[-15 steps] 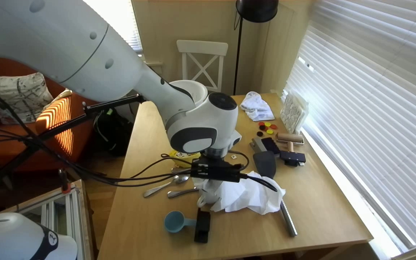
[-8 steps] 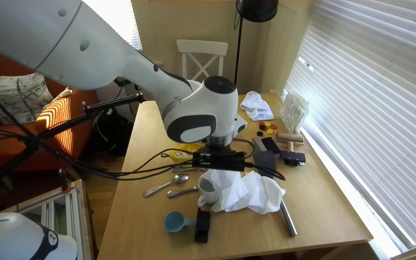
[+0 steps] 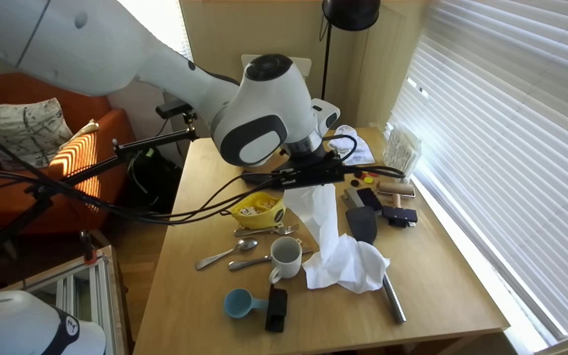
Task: Pick up the paper towel, wipe the rim of the mug and put the paper towel down
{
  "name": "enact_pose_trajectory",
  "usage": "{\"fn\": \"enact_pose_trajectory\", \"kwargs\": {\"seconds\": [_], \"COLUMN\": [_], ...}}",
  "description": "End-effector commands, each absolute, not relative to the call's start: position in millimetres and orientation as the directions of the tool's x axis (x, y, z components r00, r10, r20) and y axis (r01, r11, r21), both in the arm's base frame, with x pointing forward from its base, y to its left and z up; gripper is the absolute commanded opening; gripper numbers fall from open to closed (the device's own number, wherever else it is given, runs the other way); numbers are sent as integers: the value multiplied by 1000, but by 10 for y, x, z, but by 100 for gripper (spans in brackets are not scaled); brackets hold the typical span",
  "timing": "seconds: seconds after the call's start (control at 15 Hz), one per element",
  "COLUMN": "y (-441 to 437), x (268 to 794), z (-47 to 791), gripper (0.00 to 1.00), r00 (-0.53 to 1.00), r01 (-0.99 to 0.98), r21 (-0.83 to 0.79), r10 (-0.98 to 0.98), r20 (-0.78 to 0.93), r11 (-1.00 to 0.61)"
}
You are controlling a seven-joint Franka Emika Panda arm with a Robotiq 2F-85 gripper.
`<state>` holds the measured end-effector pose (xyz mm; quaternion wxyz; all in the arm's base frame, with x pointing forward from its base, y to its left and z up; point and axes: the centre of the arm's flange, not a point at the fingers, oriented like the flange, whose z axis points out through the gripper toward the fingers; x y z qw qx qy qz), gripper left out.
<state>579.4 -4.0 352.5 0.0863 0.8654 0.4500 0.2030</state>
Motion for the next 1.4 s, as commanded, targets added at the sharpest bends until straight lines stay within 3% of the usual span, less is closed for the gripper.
{"fn": "enact_pose_trajectory", "kwargs": {"seconds": [0.0, 0.6, 1.33], "y": [-147, -804, -1275], "x": [6228, 6922, 6838], "z": [3352, 2524, 2070], "gripper": [0, 0, 0], "r00": [530, 732, 898], "r01": [712, 589, 438], "r21": [360, 312, 133], "r10": [798, 656, 425], "r20": [286, 186, -117], "r11": [-602, -746, -889]}}
